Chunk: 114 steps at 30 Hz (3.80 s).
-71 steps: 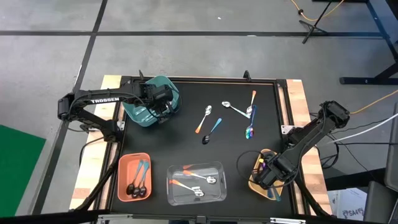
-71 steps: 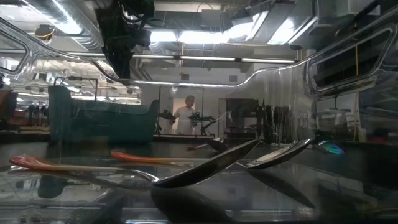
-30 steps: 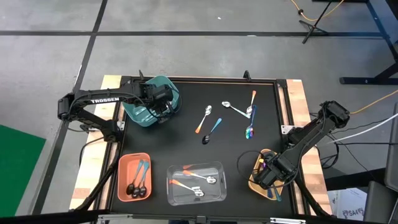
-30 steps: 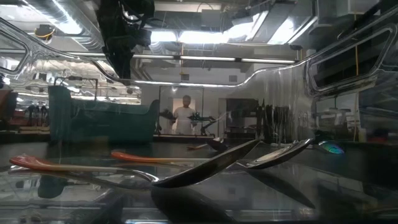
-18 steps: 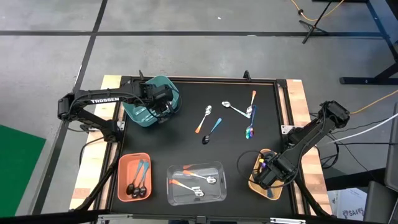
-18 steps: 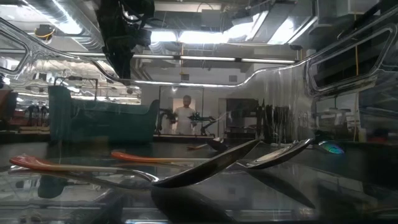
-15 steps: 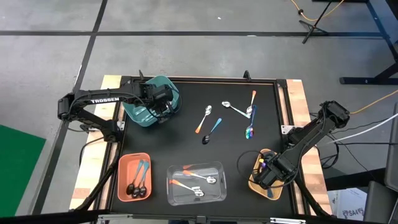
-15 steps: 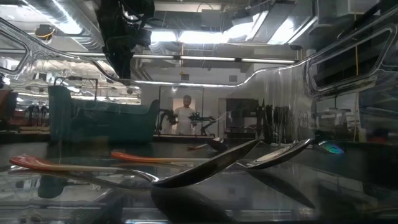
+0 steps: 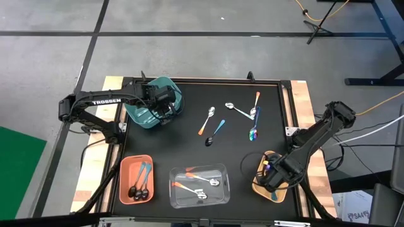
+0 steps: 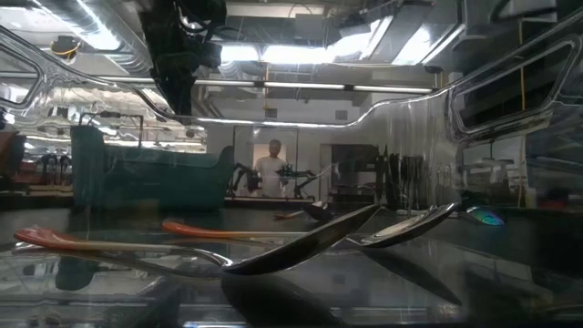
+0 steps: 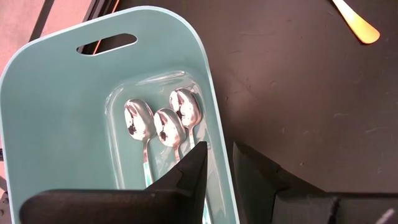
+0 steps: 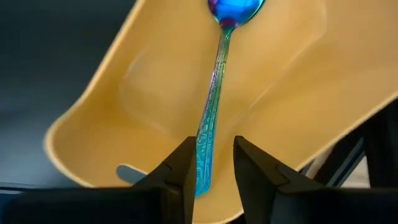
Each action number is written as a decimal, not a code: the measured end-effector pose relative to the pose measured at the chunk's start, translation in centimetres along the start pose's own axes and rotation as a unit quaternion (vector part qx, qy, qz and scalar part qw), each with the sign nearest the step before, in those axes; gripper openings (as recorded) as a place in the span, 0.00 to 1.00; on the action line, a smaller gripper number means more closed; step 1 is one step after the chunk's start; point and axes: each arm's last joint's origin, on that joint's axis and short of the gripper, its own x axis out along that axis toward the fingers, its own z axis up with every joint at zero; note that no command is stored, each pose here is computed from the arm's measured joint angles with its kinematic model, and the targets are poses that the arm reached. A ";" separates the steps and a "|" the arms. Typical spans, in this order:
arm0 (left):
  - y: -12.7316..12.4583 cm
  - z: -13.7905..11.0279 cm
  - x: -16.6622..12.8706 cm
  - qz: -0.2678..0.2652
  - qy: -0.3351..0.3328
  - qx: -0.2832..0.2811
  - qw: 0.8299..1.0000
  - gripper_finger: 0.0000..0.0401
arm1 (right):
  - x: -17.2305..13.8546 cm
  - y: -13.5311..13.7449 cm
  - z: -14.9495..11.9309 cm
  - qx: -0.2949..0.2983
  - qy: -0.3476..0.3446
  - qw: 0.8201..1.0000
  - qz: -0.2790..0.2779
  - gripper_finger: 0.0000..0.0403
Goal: Sort silverware by color (type)
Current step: Put the orange spoon into the transparent bin
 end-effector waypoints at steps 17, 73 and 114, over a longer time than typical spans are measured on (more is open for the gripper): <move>0.0 0.1 0.0 -0.001 -0.004 -0.001 1.000 0.18 | -8.1 -1.3 -0.1 0.004 -0.182 0.983 0.025 0.23; -10.3 7.9 6.1 -0.086 -0.291 -0.014 0.953 0.36 | -13.2 1.4 13.3 -0.364 -0.314 0.874 -0.079 0.23; -12.0 6.5 18.0 -0.044 -0.178 -0.055 0.982 0.34 | -13.3 2.4 13.3 -0.384 -0.336 0.859 -0.041 0.23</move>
